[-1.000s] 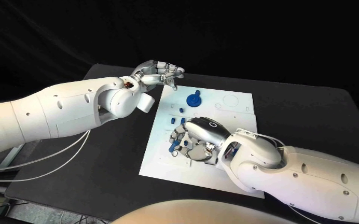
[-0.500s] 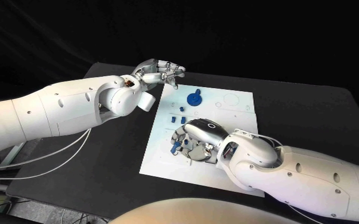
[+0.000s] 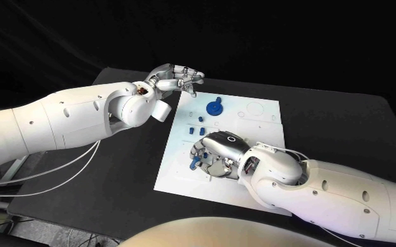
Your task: Assemble the parts on the task board
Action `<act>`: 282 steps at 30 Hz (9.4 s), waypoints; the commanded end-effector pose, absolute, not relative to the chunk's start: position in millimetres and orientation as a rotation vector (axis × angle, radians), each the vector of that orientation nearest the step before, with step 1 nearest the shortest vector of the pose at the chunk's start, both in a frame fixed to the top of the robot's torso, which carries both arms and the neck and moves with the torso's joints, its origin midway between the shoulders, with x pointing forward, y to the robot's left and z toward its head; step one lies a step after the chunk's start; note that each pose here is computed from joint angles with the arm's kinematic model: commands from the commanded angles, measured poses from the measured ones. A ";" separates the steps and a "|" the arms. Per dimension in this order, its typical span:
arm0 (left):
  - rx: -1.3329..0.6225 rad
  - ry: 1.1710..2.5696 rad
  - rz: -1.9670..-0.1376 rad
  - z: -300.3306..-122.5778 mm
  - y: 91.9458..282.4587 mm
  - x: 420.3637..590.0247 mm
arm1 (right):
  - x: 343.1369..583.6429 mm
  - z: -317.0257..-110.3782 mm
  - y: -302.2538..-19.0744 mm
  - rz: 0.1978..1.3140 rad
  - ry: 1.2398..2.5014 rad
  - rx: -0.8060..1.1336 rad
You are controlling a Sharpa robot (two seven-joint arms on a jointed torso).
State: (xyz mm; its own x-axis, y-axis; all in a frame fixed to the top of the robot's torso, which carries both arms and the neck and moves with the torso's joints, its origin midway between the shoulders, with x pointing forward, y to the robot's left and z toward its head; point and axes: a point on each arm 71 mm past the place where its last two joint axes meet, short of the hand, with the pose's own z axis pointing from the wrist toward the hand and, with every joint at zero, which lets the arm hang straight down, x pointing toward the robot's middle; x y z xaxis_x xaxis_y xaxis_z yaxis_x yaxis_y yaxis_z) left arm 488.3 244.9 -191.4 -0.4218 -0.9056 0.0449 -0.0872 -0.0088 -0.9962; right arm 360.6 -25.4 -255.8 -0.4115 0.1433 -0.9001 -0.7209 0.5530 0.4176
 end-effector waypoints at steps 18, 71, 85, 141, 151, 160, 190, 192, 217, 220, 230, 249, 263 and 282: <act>-1.048 1.582 -1.528 -190.2 243.9 487.3 | 356.2 -262.1 -20.1 0.968 1.772 -0.562; -1.050 1.600 -1.531 -194.8 242.3 486.2 | 372.1 -234.0 -250.1 0.818 1.975 0.472; -1.051 1.607 -1.534 -196.8 240.6 485.5 | 353.2 -242.4 -255.5 0.607 2.005 0.278; -1.077 1.614 -1.536 -196.7 245.2 482.6 | 348.9 -287.4 -182.4 0.571 2.093 0.026; -1.078 1.616 -1.536 -196.9 245.1 482.6 | 347.7 -283.8 -185.1 0.611 2.065 0.151; -1.078 1.620 -1.538 -197.1 244.0 482.9 | 345.4 -272.7 -180.4 0.721 2.048 0.331; -1.075 1.625 -1.542 -197.6 241.8 483.4 | 354.3 -268.0 -134.1 0.748 2.177 0.111; -1.075 1.623 -1.541 -197.5 242.1 483.4 | 356.2 -267.8 -133.7 0.728 2.157 0.093; -1.077 1.621 -1.536 -197.1 243.8 482.7 | 363.2 -268.5 -134.2 0.663 2.101 0.003; -1.077 1.621 -1.535 -197.1 244.1 482.7 | 363.1 -268.4 -133.8 0.664 2.100 0.000; -1.078 1.622 -1.534 -197.1 244.5 482.6 | 360.8 -266.3 -130.0 0.685 2.090 0.007; -1.080 1.620 -1.528 -197.2 246.7 482.6 | 350.5 -259.4 -143.4 0.686 2.088 0.008; -1.082 1.623 -1.526 -197.4 247.0 482.5 | 346.0 -260.3 -140.3 0.694 2.121 -0.029; -1.083 1.624 -1.525 -197.3 247.5 482.0 | 353.9 -265.6 -136.2 0.669 2.103 -0.044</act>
